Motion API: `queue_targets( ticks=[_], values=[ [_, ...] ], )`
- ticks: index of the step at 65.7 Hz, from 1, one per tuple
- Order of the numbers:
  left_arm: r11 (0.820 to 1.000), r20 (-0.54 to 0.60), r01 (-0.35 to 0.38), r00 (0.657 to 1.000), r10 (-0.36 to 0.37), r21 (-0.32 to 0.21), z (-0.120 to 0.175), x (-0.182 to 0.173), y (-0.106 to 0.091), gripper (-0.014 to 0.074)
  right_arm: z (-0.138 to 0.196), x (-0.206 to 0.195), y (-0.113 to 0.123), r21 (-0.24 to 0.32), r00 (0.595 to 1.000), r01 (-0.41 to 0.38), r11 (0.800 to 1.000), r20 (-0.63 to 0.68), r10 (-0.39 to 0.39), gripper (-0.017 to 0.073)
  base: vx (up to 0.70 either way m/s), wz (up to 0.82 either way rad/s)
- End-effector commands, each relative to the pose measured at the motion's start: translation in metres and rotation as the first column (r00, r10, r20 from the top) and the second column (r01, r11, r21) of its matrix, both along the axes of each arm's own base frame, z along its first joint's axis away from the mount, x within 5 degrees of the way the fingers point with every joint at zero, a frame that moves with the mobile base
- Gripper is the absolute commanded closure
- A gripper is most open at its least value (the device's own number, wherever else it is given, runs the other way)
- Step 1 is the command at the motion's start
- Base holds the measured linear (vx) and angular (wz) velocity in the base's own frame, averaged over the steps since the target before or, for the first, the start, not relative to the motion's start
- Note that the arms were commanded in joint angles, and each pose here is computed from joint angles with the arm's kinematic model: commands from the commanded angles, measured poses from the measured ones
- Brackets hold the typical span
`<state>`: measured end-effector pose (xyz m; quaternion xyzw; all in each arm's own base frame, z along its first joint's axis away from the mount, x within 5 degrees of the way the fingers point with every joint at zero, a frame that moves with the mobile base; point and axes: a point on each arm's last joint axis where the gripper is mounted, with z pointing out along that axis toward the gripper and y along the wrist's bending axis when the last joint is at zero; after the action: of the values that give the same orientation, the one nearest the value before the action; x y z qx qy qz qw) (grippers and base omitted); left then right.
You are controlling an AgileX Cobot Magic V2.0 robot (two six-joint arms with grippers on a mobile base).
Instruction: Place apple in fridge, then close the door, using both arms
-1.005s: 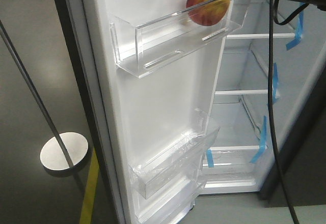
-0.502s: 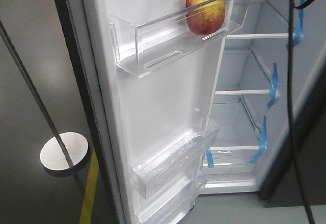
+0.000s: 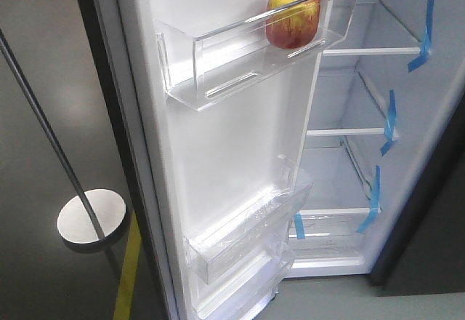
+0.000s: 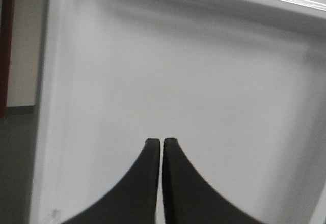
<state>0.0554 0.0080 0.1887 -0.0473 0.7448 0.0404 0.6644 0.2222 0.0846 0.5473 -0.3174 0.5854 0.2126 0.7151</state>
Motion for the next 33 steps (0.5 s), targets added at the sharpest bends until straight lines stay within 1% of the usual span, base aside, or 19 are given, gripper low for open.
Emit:
queue_targets(
  ticks=[1,4,6,10,11,13,16,18,20,22,25,30,33],
  values=[
    [1.000,0.098,0.017,0.995,-0.017,0.003,0.013,-0.001,-0.001,0.0599,0.012,-0.027,-0.003,0.008,1.000,-0.010,1.000,-0.022,0.010,0.0564,0.00,0.00],
    [1.000,0.100,0.017,0.995,-0.017,0.003,0.013,-0.001,-0.002,0.0599,0.011,-0.032,-0.004,-0.011,0.999,-0.003,1.000,-0.051,0.003,0.0564,0.00,0.00],
    [1.000,0.107,0.018,0.994,-0.018,0.004,0.013,-0.001,-0.002,0.0599,0.010,-0.035,-0.005,-0.033,0.998,0.010,0.999,-0.063,-0.012,0.0563,0.00,0.00],
    [1.000,0.130,0.022,0.991,-0.021,-0.002,0.015,-0.001,-0.002,0.0599,0.010,-0.043,-0.008,-0.052,0.996,0.033,0.998,-0.086,-0.037,0.0564,0.00,0.00],
    [1.000,0.140,0.023,0.990,-0.022,-0.011,0.016,-0.001,-0.002,0.0599,0.010,-0.044,-0.009,-0.057,0.995,0.040,0.998,-0.089,-0.045,0.0564,0.00,0.00],
    [0.998,0.167,0.030,0.986,-0.022,-0.047,0.018,-0.001,-0.003,0.0599,0.010,-0.048,-0.011,-0.067,0.993,0.057,0.996,-0.099,-0.063,0.0564,0.00,0.00],
    [0.992,0.203,0.042,0.979,-0.018,-0.115,0.021,-0.001,-0.003,0.0599,0.010,-0.053,-0.013,-0.074,0.991,0.076,0.994,-0.109,-0.084,0.0564,0.00,0.00],
    [0.983,0.231,0.055,0.973,-0.013,-0.177,0.023,-0.001,-0.003,0.0599,0.009,-0.057,-0.014,-0.076,0.989,0.088,0.993,-0.115,-0.097,0.0564,0.00,0.00],
    [0.968,0.264,0.071,0.965,-0.005,-0.242,0.025,-0.002,-0.003,0.0599,0.007,-0.060,-0.015,-0.075,0.987,0.097,0.992,-0.123,-0.106,0.0564,0.00,0.00],
    [0.954,0.283,0.083,0.959,0.002,-0.288,0.027,-0.002,-0.003,0.0599,0.003,-0.064,-0.016,-0.073,0.985,0.104,0.992,-0.129,-0.113,0.0564,0.00,0.00],
    [0.924,0.321,0.109,0.947,0.016,-0.367,0.030,-0.002,-0.003,0.0599,-0.004,-0.067,-0.017,-0.071,0.983,0.110,0.991,-0.138,-0.119,0.0564,0.00,0.00],
    [0.889,0.377,0.147,0.926,0.031,-0.434,0.034,-0.003,-0.003,0.0599,-0.024,-0.072,-0.020,-0.058,0.975,0.135,0.989,-0.168,-0.143,0.0564,0.00,0.00],
    [0.884,0.401,0.161,0.915,0.033,-0.440,0.037,-0.004,-0.003,0.0599,-0.040,-0.074,-0.022,-0.052,0.967,0.154,0.987,-0.195,-0.161,0.0564,0.00,0.00]
  ],
)
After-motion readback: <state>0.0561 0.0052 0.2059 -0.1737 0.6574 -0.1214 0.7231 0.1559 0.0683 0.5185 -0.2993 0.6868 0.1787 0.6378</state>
